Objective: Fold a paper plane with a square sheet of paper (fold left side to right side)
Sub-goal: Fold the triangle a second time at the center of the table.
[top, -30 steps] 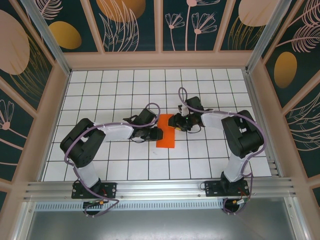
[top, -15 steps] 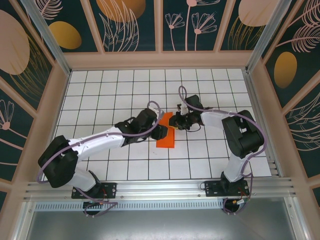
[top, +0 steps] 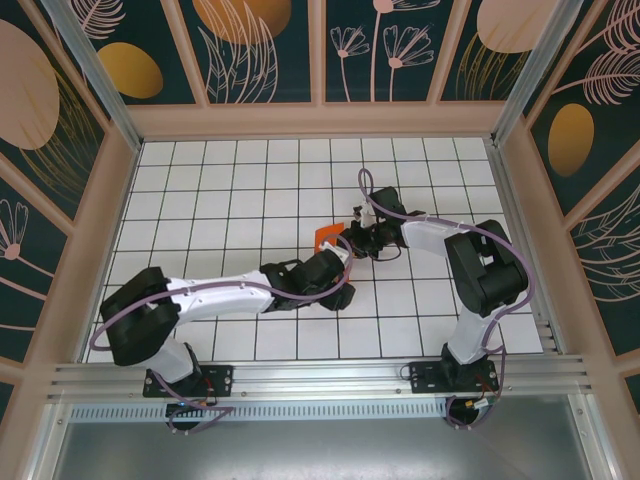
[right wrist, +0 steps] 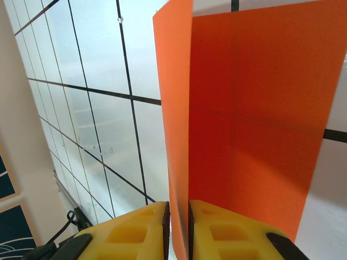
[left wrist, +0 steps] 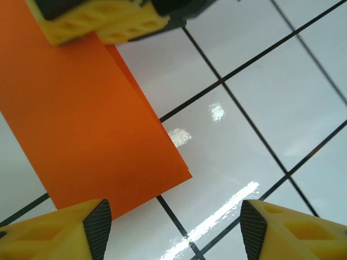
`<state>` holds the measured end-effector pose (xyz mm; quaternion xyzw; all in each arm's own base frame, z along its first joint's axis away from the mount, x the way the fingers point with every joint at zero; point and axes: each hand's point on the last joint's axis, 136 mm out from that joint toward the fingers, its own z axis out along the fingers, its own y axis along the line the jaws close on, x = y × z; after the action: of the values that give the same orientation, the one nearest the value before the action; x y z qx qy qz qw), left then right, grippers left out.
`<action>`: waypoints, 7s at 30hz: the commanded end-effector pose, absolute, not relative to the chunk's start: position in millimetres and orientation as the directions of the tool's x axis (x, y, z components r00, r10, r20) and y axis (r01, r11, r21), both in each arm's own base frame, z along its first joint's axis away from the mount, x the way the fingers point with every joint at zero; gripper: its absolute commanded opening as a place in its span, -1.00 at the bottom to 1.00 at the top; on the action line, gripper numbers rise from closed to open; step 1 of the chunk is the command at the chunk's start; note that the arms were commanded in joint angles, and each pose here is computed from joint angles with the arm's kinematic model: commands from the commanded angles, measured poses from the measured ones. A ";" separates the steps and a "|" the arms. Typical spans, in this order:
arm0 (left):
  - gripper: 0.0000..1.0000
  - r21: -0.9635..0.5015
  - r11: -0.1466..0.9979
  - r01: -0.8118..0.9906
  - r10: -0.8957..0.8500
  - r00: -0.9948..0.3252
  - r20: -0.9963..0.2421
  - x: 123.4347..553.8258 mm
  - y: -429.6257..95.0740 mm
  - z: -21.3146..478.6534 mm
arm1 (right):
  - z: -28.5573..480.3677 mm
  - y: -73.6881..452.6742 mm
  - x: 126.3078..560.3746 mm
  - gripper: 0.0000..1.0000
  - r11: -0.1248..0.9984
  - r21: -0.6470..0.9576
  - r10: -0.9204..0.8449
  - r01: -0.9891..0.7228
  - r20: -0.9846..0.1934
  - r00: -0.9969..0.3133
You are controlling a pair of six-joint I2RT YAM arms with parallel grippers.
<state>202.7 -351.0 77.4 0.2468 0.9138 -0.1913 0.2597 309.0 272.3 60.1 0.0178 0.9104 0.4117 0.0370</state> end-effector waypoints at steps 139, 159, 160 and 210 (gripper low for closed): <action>-1.00 -0.012 0.905 0.424 0.339 -0.740 -0.580 269.3 -298.1 65.5 | 20.9 253.7 237.0 -0.79 0.713 0.698 0.123 0.059 -0.042 -0.992; -1.00 -0.058 0.873 0.485 0.359 -0.717 -0.597 272.2 -301.8 63.4 | 50.8 244.9 236.0 -0.81 0.607 0.794 0.158 0.039 -0.073 -0.985; -1.00 -0.058 0.873 0.484 0.359 -0.717 -0.597 273.1 -301.2 63.5 | 49.4 244.8 234.8 -0.82 0.604 0.796 0.159 0.041 -0.070 -0.985; -1.00 -0.042 0.837 0.545 0.423 -0.694 -0.583 299.2 -313.6 42.2 | -2.6 244.4 217.0 -0.82 0.760 0.647 0.066 0.058 0.011 -0.998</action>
<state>291.4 -302.4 33.2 0.2570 0.9215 -0.0932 0.2759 228.0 252.9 15.2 0.0300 0.9229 0.3827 0.0293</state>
